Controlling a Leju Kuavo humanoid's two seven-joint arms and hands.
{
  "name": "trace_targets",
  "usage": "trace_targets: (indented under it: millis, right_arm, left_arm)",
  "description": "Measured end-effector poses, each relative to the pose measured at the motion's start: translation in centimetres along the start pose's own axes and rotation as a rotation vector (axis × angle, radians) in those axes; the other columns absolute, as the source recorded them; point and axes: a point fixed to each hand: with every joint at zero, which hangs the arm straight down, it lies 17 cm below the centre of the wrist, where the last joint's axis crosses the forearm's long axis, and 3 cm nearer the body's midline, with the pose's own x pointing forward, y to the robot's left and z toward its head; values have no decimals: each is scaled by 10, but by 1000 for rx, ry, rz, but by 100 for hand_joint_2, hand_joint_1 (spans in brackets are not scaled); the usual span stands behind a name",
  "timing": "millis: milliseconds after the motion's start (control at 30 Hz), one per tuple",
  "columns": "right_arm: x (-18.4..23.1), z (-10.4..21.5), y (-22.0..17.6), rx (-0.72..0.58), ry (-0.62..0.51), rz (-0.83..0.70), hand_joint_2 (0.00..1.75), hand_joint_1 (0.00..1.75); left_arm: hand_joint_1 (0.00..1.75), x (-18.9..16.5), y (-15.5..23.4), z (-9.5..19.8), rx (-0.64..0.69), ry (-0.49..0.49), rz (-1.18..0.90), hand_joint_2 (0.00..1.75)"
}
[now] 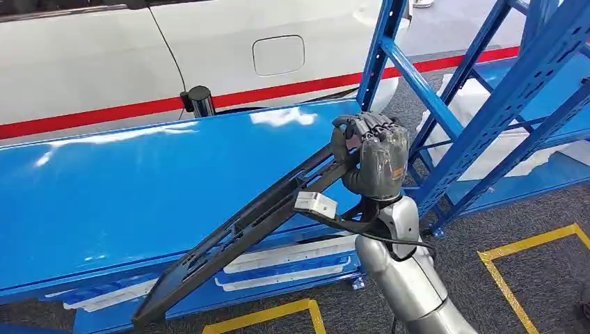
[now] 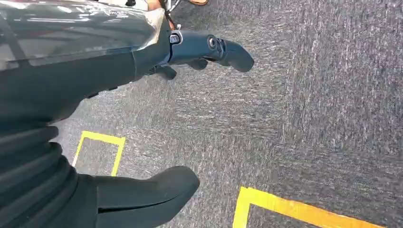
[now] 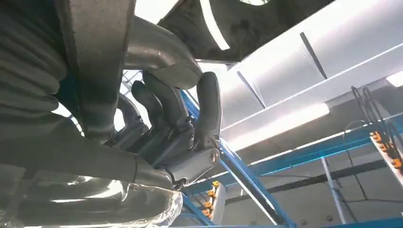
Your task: Take the parts from the cabinet and place them on the table.
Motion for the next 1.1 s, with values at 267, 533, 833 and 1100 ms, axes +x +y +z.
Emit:
trace_targets:
  millis: [267, 533, 833, 1100]
  right_arm:
    - [-11, 8, -7, 26, 17, 16, 175, 155]
    - [-5, 1, -21, 21, 17, 25, 175, 155]
    - [5, 0, -43, -7, 9, 37, 175, 155]
    - [20, 7, -64, -49, -18, 51, 175, 155]
  left_arm:
    - [0, -1, -2, 1, 2, 1, -4, 175]
    - [0, -2, -4, 2, -1, 5, -13, 175]
    - [0, 6, -6, 1, -4, 2, -16, 175]
    - [0, 8, -4, 1, 0, 6, -21, 175]
